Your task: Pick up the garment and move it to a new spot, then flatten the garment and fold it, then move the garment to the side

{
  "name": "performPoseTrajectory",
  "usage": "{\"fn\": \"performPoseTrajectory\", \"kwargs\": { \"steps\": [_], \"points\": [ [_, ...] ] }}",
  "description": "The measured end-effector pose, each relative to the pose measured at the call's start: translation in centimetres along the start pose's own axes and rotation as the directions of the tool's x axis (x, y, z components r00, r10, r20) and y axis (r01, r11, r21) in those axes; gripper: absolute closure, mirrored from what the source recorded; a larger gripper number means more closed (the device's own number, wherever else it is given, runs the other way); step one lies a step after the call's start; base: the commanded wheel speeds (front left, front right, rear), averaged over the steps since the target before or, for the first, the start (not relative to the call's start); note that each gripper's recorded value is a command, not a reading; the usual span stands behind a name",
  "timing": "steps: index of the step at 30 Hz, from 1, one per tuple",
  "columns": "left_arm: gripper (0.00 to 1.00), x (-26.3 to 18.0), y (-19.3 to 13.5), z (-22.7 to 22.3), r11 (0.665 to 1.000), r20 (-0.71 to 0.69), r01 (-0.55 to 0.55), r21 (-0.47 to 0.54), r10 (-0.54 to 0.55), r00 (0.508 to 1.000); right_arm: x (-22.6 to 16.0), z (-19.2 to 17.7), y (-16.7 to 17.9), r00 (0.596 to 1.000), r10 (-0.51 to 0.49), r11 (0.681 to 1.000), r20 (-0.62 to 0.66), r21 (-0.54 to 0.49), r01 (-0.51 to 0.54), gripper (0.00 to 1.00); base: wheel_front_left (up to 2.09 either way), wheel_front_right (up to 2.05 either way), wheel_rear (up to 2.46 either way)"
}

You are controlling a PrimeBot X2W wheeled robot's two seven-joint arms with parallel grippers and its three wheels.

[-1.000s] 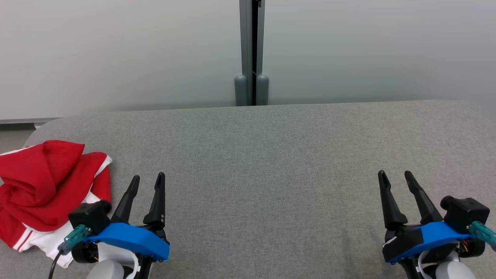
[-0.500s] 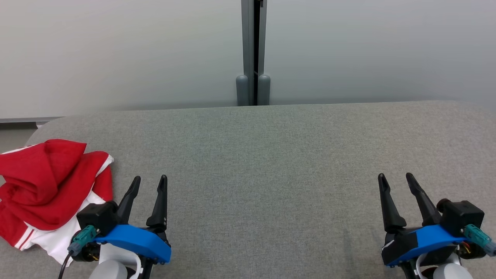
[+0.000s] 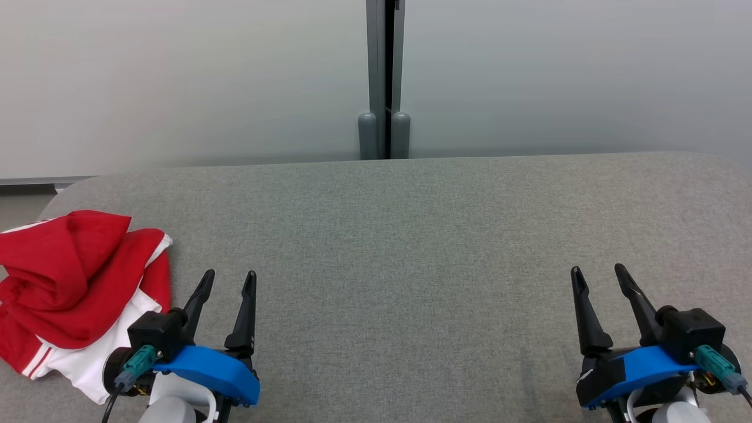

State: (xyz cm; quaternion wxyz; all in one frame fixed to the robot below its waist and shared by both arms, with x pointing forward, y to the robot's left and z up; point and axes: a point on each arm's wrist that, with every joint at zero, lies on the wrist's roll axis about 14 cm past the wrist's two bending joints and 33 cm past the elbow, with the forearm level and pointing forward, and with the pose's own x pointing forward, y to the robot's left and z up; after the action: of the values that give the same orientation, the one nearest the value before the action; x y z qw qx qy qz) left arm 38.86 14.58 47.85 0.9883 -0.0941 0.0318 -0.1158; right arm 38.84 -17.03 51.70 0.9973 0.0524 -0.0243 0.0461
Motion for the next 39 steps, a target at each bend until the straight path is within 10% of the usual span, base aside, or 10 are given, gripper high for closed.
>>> {"fn": "performPoseTrajectory", "kwargs": {
  "steps": [25, 39],
  "points": [
    [0.0, -0.1, 0.4, -0.1, 0.998, 0.004, -0.013, 0.055, 0.013, 1.0, 0.2, -0.4, 0.0, 1.0, 0.002, 1.0, -0.002, -0.008, -0.002, 0.0, 0.0, 0.0, 0.0],
    [0.0, -4.2, 7.2, 1.7, 0.967, 0.06, -0.248, 0.056, 0.245, 0.968, 3.4, -0.1, 9.1, 0.965, 0.261, 0.965, 0.005, -0.005, -0.261, 0.0, 0.0, 0.0, 0.0]
  ]
}}
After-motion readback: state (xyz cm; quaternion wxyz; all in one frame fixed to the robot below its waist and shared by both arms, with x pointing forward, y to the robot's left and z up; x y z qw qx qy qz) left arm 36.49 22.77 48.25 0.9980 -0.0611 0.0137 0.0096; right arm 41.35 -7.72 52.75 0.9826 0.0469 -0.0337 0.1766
